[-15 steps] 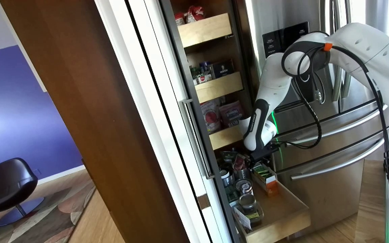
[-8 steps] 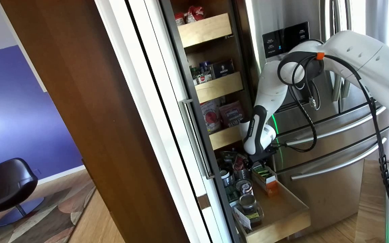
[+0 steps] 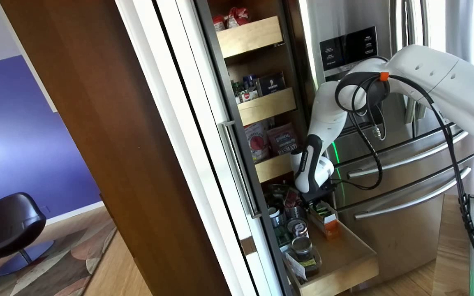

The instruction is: Move the box in the drawer forward, the place it horizontally

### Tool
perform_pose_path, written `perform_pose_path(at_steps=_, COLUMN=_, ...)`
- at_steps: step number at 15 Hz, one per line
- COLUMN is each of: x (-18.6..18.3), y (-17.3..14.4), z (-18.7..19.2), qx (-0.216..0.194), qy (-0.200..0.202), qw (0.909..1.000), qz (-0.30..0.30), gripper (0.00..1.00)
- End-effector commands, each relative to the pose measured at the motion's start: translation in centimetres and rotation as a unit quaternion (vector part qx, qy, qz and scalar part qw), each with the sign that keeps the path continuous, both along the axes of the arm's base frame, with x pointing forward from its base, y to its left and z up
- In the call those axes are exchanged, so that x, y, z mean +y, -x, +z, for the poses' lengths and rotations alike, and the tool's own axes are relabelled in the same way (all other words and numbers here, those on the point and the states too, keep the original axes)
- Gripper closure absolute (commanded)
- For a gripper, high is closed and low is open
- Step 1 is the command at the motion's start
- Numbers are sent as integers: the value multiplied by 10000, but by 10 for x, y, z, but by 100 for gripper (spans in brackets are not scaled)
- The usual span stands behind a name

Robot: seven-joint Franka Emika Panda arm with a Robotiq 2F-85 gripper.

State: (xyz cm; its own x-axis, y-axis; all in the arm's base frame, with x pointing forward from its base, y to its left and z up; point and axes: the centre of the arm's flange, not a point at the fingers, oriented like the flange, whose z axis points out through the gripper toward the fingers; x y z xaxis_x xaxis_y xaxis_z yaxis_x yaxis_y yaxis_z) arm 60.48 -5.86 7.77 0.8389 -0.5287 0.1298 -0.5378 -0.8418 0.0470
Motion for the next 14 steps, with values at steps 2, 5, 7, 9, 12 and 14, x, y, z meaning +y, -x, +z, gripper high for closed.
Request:
perform_pose_path(at_steps=2, x=1, y=-6, z=-17, qx=90, qy=-35, qw=9999, qz=-60, gripper=79)
perform_pose_path(at_steps=5, x=1, y=-5, z=-21, qx=114, qy=-30, qw=9999, qz=-59, gripper=83)
perform_pose_path(at_steps=7, x=2, y=-4, z=-21, qx=127, qy=-41, qw=9999, qz=-34, gripper=85)
perform_pose_path(at_steps=9, x=3, y=-3, z=-21, qx=124, qy=-24, qw=9999, qz=-21, gripper=95)
perform_pose_path(at_steps=12, x=4, y=0, z=-17, qx=100, qy=-1, qw=9999, qz=-14, gripper=100)
perform_pose_path(at_steps=14, x=5, y=2, z=-15, qx=110, qy=-20, qw=9999, qz=14, gripper=100)
